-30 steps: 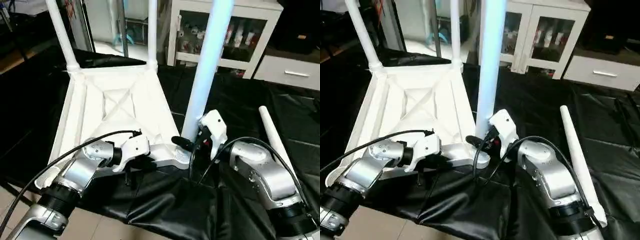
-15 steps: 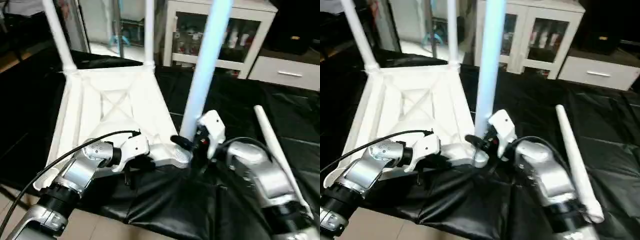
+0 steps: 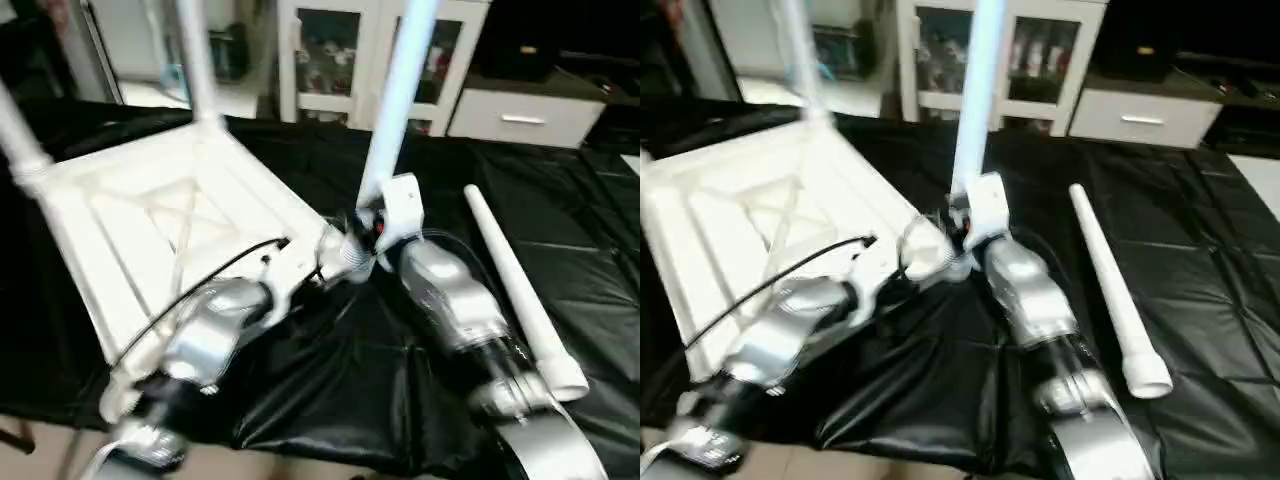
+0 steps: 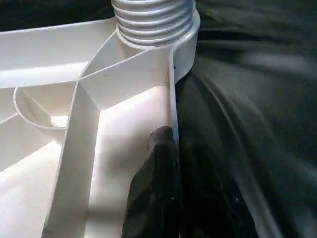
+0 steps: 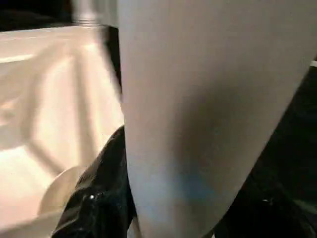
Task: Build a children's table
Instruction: Insert table leg to table base
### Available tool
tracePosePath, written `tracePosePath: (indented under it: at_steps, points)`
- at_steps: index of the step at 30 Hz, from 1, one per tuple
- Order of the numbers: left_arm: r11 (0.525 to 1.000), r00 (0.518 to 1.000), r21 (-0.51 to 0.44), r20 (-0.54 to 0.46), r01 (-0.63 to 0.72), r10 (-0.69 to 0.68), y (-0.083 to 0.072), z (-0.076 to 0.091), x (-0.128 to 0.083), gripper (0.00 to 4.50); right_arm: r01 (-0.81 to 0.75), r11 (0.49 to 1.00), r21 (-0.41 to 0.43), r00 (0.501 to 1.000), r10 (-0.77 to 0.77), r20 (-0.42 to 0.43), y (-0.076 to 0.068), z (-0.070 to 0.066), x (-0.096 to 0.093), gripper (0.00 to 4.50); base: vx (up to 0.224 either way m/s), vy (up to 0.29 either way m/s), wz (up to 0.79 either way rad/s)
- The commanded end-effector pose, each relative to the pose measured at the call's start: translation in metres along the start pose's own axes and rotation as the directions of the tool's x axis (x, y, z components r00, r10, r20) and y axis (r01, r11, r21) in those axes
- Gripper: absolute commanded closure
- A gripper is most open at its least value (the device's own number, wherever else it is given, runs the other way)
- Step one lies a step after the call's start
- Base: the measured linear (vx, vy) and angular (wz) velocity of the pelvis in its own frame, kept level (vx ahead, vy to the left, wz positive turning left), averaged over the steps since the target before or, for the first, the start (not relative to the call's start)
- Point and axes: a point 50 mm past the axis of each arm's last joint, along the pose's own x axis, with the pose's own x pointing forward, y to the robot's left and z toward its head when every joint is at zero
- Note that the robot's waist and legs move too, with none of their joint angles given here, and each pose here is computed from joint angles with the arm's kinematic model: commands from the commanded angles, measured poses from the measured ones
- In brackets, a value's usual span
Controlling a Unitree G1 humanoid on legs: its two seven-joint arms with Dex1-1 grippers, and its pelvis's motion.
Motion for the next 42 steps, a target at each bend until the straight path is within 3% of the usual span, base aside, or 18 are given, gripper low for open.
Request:
tracePosePath:
  at_steps: [1, 9, 21, 24, 26, 30, 36, 38, 39, 42]
  points:
    - [0.995, 0.996, -0.053, 0.025, -0.084, 0.085, -0.002, 0.011, 0.007, 4.50, 0.133, 0.991, -0.024, 0.968, -0.135, -0.213, -0.010, -0.049, -0.003, 2.66, 0.000, 0.000, 0.00]
    - [0.955, 0.963, -0.138, 0.034, -0.261, 0.268, 0.001, 0.023, 0.019, 4.50, 0.218, 0.976, 0.021, 0.955, -0.209, -0.211, 0.000, -0.049, 0.004, 2.66, 0.006, -0.004, 0.01]
    - [0.959, 0.968, -0.146, 0.017, -0.244, 0.249, -0.002, 0.023, 0.021, 4.50, 0.186, 0.981, 0.061, 0.967, -0.171, -0.187, 0.005, -0.045, 0.010, 2.66, 0.000, 0.000, 0.00]
    - [0.961, 0.970, -0.143, 0.017, -0.237, 0.241, -0.003, 0.023, 0.021, 4.50, 0.142, 0.986, 0.087, 0.982, -0.129, -0.140, 0.008, -0.037, 0.013, 1.96, 0.000, 0.000, 0.00]
    - [0.962, 0.971, -0.142, 0.018, -0.235, 0.240, -0.003, 0.023, 0.021, 4.50, 0.132, 0.987, 0.092, 0.985, -0.120, -0.127, 0.008, -0.035, 0.013, 1.87, 0.000, 0.000, 0.00]
    - [0.972, 0.977, -0.113, 0.034, -0.206, 0.211, 0.000, 0.023, 0.017, 4.50, 0.030, 0.995, 0.099, 0.999, -0.028, -0.022, 0.010, -0.011, 0.014, 1.52, 0.000, 0.000, 0.00]
    - [0.979, 0.981, -0.082, 0.039, -0.186, 0.190, 0.003, 0.020, 0.012, 4.50, -0.051, 0.994, 0.098, 0.998, 0.047, 0.039, 0.009, 0.000, 0.008, 1.01, 0.000, 0.000, 0.00]
    - [0.985, 0.986, -0.059, 0.038, -0.162, 0.165, 0.005, 0.015, 0.008, 4.50, -0.129, 0.988, 0.087, 0.989, 0.122, 0.083, 0.007, 0.005, -0.004, 0.84, 0.000, 0.000, 0.00]
    - [0.985, 0.986, -0.059, 0.038, -0.162, 0.165, 0.005, 0.015, 0.008, 4.50, -0.129, 0.988, 0.087, 0.989, 0.122, 0.083, 0.007, 0.005, -0.004, 0.74, 0.000, 0.000, 0.00]
    - [0.995, 0.994, -0.024, 0.025, -0.102, 0.102, 0.004, 0.008, 0.004, 4.50, -0.196, 0.980, 0.038, 0.978, 0.192, 0.082, 0.000, 0.004, -0.027, 0.41, 0.000, 0.000, 0.00]
